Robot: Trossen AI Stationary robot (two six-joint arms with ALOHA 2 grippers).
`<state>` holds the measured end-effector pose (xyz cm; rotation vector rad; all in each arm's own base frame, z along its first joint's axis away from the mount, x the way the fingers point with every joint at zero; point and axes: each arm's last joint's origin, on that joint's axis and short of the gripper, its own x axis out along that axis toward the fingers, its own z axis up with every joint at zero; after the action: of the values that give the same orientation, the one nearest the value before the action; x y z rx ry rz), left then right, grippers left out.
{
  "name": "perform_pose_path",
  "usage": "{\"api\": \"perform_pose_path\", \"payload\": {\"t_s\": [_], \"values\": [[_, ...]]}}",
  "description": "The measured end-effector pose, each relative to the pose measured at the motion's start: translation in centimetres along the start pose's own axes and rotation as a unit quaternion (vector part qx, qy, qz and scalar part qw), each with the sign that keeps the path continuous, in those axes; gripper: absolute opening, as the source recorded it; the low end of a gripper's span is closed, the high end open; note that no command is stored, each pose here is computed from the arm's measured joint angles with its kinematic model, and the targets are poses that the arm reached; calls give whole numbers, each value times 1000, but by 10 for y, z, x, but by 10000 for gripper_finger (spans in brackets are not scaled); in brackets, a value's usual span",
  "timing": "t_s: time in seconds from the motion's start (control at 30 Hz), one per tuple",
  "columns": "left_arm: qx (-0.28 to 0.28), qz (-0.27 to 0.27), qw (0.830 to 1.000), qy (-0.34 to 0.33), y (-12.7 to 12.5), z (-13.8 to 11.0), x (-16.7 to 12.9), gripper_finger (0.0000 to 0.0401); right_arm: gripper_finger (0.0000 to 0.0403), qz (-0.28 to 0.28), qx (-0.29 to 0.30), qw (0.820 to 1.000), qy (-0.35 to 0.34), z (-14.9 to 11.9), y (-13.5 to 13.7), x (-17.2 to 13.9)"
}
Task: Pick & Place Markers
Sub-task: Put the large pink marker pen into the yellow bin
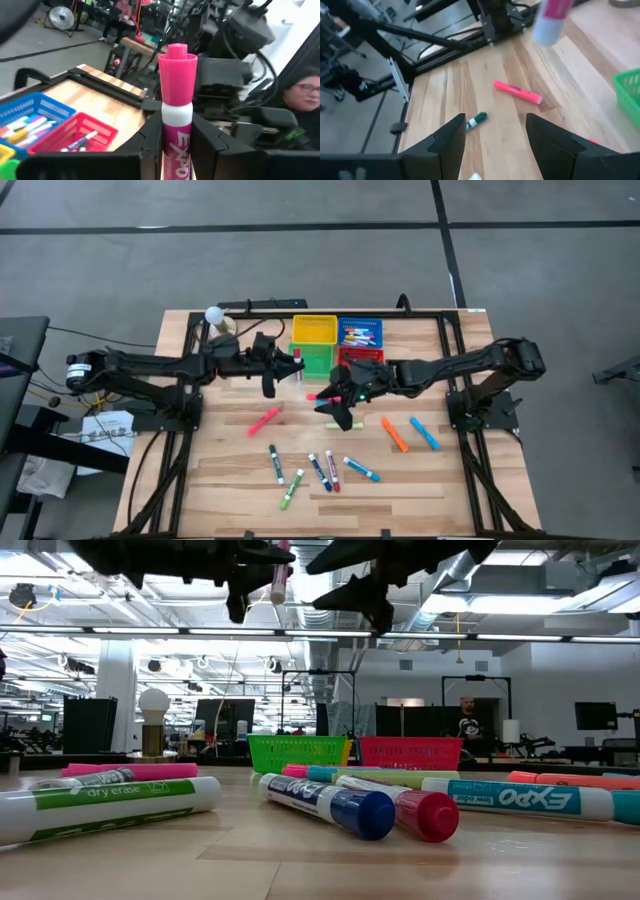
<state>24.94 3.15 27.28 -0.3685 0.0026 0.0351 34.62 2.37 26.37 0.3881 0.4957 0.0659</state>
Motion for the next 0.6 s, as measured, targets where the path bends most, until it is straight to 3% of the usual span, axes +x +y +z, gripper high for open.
{"api": "perform_pose_path", "payload": {"t_s": [0.27, 0.6], "values": [[56, 41, 997, 38, 6, 29, 5, 63, 198, 13, -52, 999, -7, 11, -1, -21], [75, 56, 995, 44, 21, 49, 2, 63, 199, 4, -90, 995, -31, 28, -4, -65]]}}
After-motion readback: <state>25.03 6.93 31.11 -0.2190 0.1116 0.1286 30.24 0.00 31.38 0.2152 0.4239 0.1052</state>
